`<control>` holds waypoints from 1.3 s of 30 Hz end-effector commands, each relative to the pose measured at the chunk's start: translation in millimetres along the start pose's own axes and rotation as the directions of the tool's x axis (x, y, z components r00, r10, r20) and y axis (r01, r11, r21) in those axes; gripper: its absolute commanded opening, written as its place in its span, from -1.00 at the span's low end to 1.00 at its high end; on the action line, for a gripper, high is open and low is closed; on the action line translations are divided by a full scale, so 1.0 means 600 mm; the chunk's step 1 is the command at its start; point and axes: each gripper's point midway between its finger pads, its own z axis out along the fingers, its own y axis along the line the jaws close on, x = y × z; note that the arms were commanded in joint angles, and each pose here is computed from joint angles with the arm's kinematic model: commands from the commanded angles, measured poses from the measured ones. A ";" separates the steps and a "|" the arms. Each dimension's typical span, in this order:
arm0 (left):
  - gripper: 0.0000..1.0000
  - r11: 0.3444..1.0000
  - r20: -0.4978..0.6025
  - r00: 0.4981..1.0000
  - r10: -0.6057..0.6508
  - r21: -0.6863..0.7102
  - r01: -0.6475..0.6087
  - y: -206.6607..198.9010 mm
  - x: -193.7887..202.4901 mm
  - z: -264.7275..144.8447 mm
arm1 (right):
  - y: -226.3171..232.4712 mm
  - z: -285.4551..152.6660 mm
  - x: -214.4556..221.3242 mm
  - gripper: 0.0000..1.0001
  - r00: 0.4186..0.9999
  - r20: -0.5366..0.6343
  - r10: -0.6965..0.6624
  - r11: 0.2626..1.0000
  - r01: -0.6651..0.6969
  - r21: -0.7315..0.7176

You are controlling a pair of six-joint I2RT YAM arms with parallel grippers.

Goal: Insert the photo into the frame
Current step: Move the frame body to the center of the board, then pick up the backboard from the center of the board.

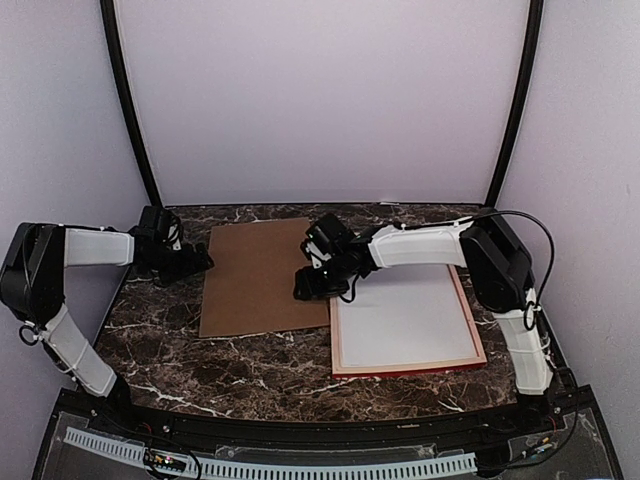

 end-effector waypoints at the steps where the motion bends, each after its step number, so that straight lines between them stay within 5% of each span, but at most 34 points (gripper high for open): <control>1: 0.98 0.998 -0.021 0.999 0.024 0.061 -0.022 -0.015 -0.008 0.012 | -0.020 -0.033 -0.018 0.31 0.998 0.064 -0.007 0.999 0.004 0.051; 19: 0.98 0.995 -0.057 0.998 0.031 0.100 -0.025 -0.019 0.008 0.035 | -0.087 -0.017 -0.014 0.34 0.998 0.045 0.049 0.992 -0.053 0.113; 39: 0.75 0.956 -0.216 0.976 -0.033 0.277 0.093 -0.059 0.052 0.054 | -0.055 0.033 -0.013 0.28 0.986 0.050 0.161 0.985 -0.157 -0.075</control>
